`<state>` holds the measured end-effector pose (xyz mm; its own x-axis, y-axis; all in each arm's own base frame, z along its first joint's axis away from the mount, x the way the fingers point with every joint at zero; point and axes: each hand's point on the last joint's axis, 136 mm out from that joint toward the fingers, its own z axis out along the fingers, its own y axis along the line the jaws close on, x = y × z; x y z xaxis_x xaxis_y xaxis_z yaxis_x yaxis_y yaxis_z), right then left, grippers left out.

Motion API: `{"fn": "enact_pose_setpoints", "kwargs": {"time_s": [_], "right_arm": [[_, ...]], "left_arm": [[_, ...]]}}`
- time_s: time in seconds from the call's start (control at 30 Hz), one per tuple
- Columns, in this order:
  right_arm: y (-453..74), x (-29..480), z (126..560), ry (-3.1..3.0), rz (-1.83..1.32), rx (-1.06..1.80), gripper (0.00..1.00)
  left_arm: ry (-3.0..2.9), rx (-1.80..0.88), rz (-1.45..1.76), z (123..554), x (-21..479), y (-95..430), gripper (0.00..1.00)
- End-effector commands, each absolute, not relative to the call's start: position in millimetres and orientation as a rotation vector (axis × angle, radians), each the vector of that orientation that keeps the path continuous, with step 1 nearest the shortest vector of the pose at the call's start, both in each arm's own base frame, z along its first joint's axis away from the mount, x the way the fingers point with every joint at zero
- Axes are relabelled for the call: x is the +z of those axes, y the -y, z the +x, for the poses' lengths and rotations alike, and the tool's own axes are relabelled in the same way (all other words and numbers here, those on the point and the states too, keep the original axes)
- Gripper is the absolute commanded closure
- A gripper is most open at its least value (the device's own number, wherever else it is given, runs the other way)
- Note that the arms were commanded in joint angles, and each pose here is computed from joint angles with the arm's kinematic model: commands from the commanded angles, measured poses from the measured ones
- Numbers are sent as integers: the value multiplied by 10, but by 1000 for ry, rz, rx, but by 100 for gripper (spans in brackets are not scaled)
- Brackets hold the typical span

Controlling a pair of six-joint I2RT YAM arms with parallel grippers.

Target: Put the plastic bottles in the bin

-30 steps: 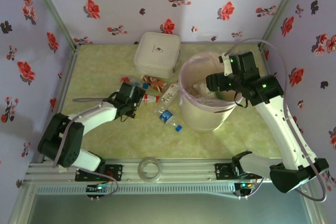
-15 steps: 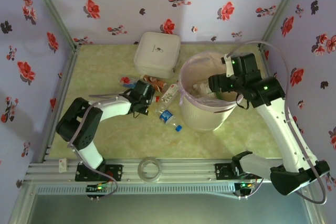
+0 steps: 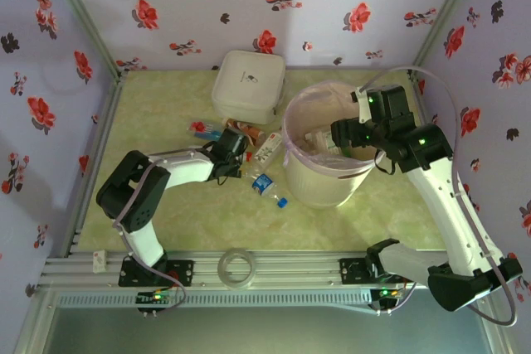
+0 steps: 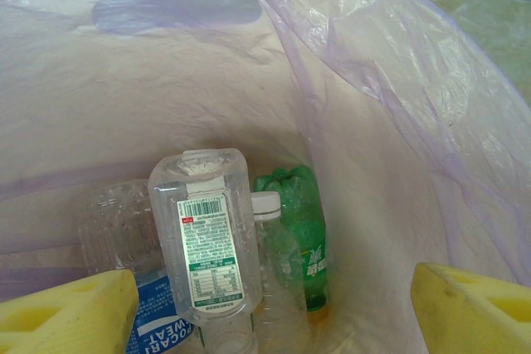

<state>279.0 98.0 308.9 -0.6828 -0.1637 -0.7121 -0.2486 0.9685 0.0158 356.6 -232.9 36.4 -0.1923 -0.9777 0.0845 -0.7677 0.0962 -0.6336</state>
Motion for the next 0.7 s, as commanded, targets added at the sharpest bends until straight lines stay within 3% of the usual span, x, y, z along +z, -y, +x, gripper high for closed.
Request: {"fn": "enact_pose_setpoints", "kwargs": {"time_s": [0.0,0.17,0.43,0.67], "right_arm": [[-877,3114,2760,-2324,-285,93,14],[-865,3149,2741,-2309,-284,97,14],[-849,3187,2730,-2296,-281,98,14],[-849,3291,2693,-2263,-276,118,14]], "left_arm": [[-1946,-808,-1822,3628,118,2372,25],[-1928,-791,-1860,3598,38,2366,28],[-1898,-786,-1892,3594,-26,2341,49],[-1879,-798,-1868,3574,97,2283,54]]}}
